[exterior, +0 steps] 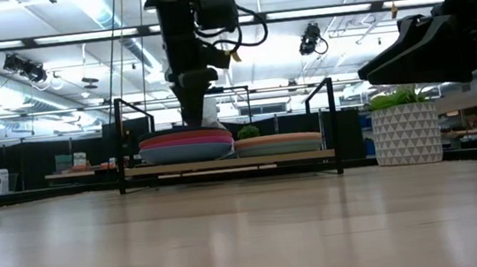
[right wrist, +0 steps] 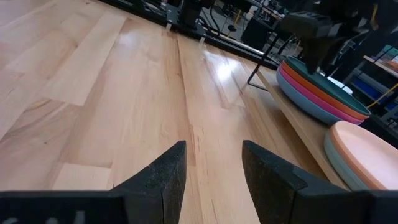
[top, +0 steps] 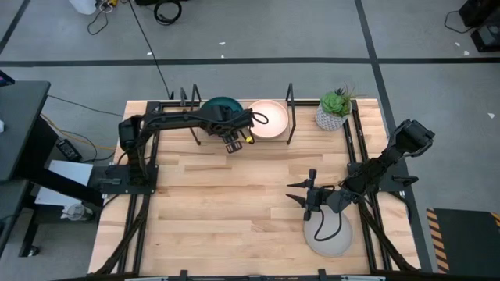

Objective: Place and stack plates onto a shelf
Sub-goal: Stack the gray plate on top of the white plate on the shelf

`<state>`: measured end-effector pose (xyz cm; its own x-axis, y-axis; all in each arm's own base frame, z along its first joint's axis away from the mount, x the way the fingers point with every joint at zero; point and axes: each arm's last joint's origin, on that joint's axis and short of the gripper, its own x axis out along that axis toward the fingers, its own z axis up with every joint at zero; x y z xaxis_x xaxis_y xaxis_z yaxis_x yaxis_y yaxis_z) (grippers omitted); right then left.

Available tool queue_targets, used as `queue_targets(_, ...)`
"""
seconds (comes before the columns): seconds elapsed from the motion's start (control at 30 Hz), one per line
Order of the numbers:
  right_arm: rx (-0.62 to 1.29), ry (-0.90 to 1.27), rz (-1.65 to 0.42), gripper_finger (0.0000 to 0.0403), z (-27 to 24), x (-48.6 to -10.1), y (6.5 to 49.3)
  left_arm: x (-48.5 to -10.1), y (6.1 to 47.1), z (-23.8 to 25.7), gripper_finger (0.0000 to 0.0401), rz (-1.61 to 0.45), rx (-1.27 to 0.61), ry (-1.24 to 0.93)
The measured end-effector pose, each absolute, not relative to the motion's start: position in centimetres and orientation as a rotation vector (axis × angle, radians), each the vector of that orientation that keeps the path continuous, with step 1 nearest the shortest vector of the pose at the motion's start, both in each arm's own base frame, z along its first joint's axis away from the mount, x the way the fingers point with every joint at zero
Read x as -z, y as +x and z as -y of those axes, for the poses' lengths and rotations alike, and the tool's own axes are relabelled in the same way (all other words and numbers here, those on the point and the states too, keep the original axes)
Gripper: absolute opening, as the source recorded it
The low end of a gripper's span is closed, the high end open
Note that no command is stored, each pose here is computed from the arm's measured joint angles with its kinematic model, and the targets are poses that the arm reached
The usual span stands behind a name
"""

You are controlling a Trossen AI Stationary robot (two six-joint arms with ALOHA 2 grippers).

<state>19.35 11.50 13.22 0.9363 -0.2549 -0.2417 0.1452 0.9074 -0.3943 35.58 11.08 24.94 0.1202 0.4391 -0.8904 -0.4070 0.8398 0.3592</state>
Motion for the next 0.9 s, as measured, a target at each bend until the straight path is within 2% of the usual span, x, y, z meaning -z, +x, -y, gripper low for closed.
queue_targets(0.2,0.208,-0.379,-0.294,0.0162,-11.5,-13.2,19.3,-26.0,35.3,-11.0,0.0170,-1.266,-0.640,0.034)
queue_targets(0.33,0.197,-0.381,-0.303,0.0162,-11.7,-13.1,19.2,-26.1,36.1,-9.9,0.0168,-1.217,-0.560,0.020)
queue_targets(0.67,0.163,-0.351,-0.282,0.0162,-12.7,-13.2,18.6,-26.6,39.4,1.4,0.0130,-1.000,-0.242,0.235)
queue_targets(0.8,0.122,-0.296,-0.264,0.0153,-13.2,-13.6,18.9,-25.4,39.4,5.3,0.0121,-1.016,-0.151,0.293)
queue_targets(0.9,0.071,-0.247,-0.258,0.0140,-14.1,-14.7,19.8,-23.2,39.2,7.6,0.0117,-0.952,-0.083,0.348)
